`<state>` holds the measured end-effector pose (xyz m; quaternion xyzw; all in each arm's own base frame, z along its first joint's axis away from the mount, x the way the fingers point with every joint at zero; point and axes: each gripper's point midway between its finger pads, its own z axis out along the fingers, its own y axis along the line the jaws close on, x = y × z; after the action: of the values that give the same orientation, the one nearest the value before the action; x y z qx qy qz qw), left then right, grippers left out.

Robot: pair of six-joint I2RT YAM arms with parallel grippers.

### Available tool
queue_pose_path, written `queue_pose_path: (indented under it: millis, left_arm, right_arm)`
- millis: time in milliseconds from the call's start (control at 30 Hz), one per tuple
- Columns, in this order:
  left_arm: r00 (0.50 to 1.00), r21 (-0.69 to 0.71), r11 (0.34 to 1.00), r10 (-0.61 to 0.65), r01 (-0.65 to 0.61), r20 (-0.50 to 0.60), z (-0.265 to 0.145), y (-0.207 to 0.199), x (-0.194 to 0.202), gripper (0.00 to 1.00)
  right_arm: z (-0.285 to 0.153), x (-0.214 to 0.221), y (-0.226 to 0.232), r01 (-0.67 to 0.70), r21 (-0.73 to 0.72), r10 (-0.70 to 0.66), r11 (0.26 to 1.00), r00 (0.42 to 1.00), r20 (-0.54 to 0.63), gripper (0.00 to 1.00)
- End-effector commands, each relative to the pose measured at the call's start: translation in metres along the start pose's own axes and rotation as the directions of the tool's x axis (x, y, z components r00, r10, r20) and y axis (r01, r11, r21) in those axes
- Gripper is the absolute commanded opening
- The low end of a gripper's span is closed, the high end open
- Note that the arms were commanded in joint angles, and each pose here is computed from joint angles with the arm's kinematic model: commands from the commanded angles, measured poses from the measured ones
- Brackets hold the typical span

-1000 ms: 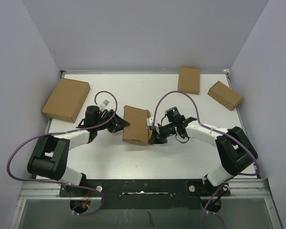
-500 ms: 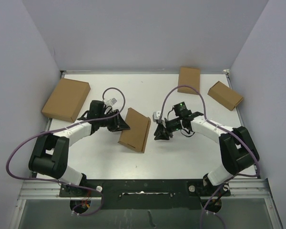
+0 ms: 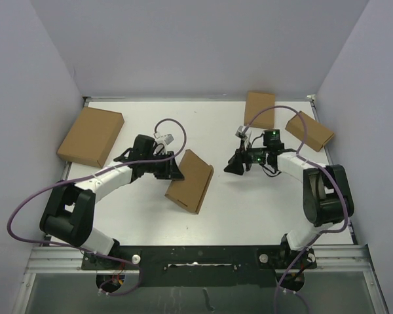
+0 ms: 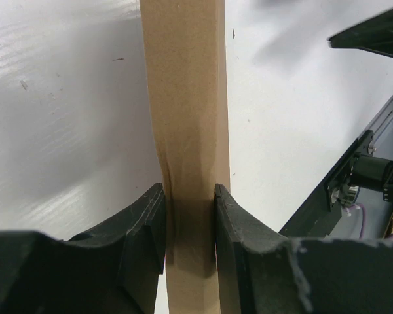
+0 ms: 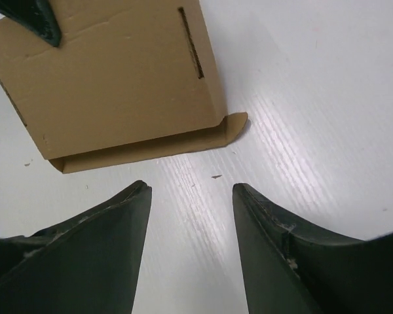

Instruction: Fold the paper box

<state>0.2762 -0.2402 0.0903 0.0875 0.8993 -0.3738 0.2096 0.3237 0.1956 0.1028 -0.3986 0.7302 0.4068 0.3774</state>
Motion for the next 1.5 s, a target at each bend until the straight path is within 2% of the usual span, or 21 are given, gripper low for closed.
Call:
queue_pose_path:
  millis: [0, 167, 400, 533, 1033, 1333, 1467]
  left_arm:
    - [0.989, -0.049, 0.988, 0.146, -0.145, 0.004, -0.004, 0.013, 0.006, 0.25]
    - [0.974, -0.021, 0.974, 0.225, -0.225, 0.024, -0.003, 0.015, 0.011, 0.24]
    - [0.919, 0.021, 0.926, 0.372, -0.378, 0.134, -0.011, 0.004, 0.01, 0.23]
    - [0.896, 0.034, 0.902, 0.421, -0.429, 0.143, -0.011, 0.001, 0.012, 0.23]
    - [0.891, 0.031, 0.897, 0.435, -0.442, 0.132, -0.008, 0.005, 0.018, 0.22]
    - [0.894, 0.034, 0.899, 0.429, -0.436, 0.128, -0.007, 0.006, 0.019, 0.22]
    - [0.897, 0.028, 0.903, 0.423, -0.43, 0.128, -0.007, 0.007, 0.02, 0.22]
  right_arm:
    - [0.014, 0.001, -0.011, -0.193, -0.033, 0.193, 0.981, 0.981, 0.001, 0.54]
    - [0.023, 0.012, -0.027, -0.33, 0.005, 0.33, 0.944, 0.944, -0.022, 0.53]
    - [0.028, 0.014, -0.033, -0.362, 0.004, 0.362, 0.932, 0.932, -0.031, 0.53]
    - [0.03, 0.015, -0.03, -0.357, -0.006, 0.357, 0.934, 0.933, -0.038, 0.53]
    - [0.046, 0.022, -0.017, -0.425, -0.085, 0.421, 0.901, 0.905, -0.059, 0.48]
    - [0.054, 0.019, -0.013, -0.393, -0.085, 0.387, 0.916, 0.919, -0.076, 0.29]
    - [0.055, 0.021, -0.016, -0.393, -0.076, 0.386, 0.917, 0.918, -0.09, 0.17]
